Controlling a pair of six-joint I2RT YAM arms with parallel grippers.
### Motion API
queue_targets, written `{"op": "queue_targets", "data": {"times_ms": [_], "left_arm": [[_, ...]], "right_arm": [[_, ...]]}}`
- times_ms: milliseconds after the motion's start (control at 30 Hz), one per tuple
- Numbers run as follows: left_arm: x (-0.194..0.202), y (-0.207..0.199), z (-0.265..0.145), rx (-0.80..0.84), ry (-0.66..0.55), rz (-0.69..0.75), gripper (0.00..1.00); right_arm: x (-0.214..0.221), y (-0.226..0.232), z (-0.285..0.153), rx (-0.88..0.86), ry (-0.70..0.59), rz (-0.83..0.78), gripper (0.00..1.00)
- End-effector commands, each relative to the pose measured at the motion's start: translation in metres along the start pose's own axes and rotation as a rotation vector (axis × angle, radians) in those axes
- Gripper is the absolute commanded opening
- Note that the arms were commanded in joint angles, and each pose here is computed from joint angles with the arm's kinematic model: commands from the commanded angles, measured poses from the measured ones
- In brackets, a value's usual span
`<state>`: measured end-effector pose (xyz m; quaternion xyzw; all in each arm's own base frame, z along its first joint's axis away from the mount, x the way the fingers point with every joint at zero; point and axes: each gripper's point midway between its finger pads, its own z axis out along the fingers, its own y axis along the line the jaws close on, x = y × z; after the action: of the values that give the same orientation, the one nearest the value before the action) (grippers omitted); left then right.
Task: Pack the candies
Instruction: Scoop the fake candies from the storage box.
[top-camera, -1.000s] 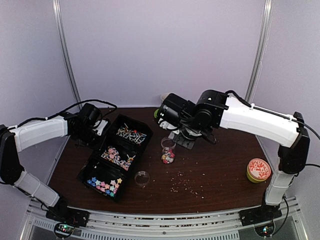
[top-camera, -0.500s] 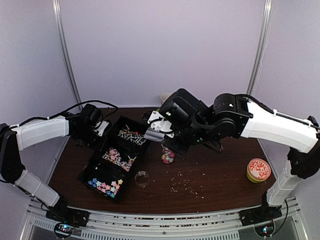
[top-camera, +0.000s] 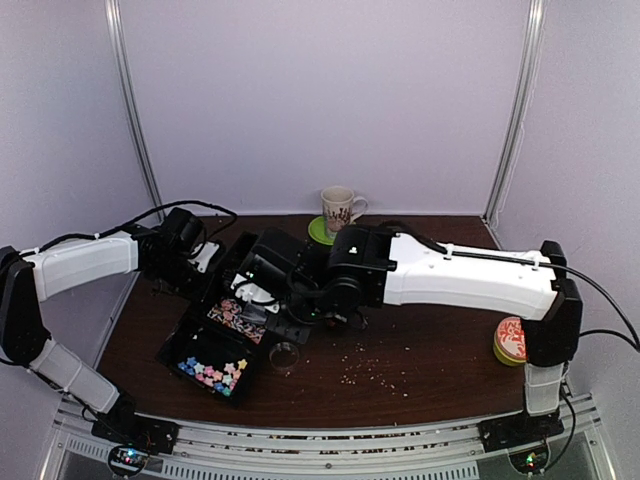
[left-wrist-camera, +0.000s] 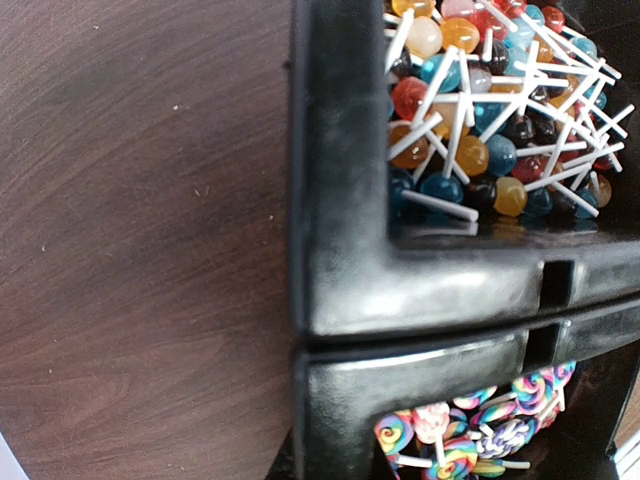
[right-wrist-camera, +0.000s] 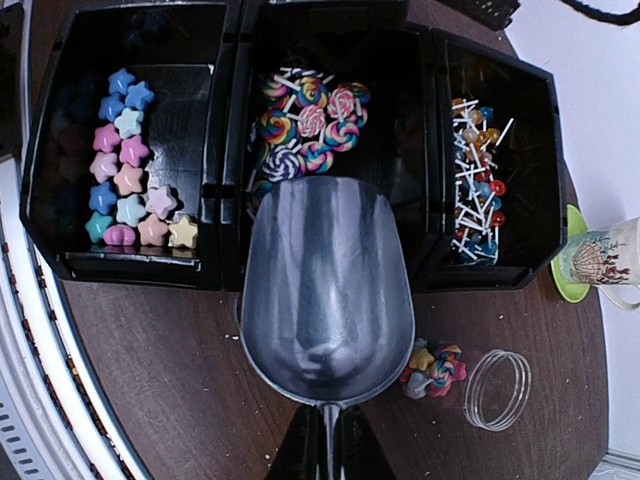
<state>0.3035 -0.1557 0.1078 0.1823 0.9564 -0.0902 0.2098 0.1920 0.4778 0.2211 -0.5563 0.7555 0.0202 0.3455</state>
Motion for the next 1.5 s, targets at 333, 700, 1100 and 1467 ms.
{"op": "queue_targets", "data": {"times_ms": [333, 700, 1100, 1467], "left_arm": [[-0.058, -0.027, -0.043, 0.083, -0.258, 0.062, 0.0], [-0.061, -0.038, -0.053, 0.105, -0.302, 0.098, 0.0], [-0.061, -0.038, -0.051, 0.107, -0.299, 0.1, 0.0], [-0.064, -0.051, -0.058, 0.177, -0.331, 0.119, 0.0]], "right_arm": [[-0.002, 0.007, 0.053, 0.038, 0.089, 0.085, 0.0], [0.017, 0.001, 0.086, 0.083, 0.158, 0.128, 0.0], [0.036, -0.005, 0.125, 0.163, 0.197, 0.216, 0.0], [0.02, -0.007, 0.152, 0.225, 0.082, 0.296, 0.0]]}}
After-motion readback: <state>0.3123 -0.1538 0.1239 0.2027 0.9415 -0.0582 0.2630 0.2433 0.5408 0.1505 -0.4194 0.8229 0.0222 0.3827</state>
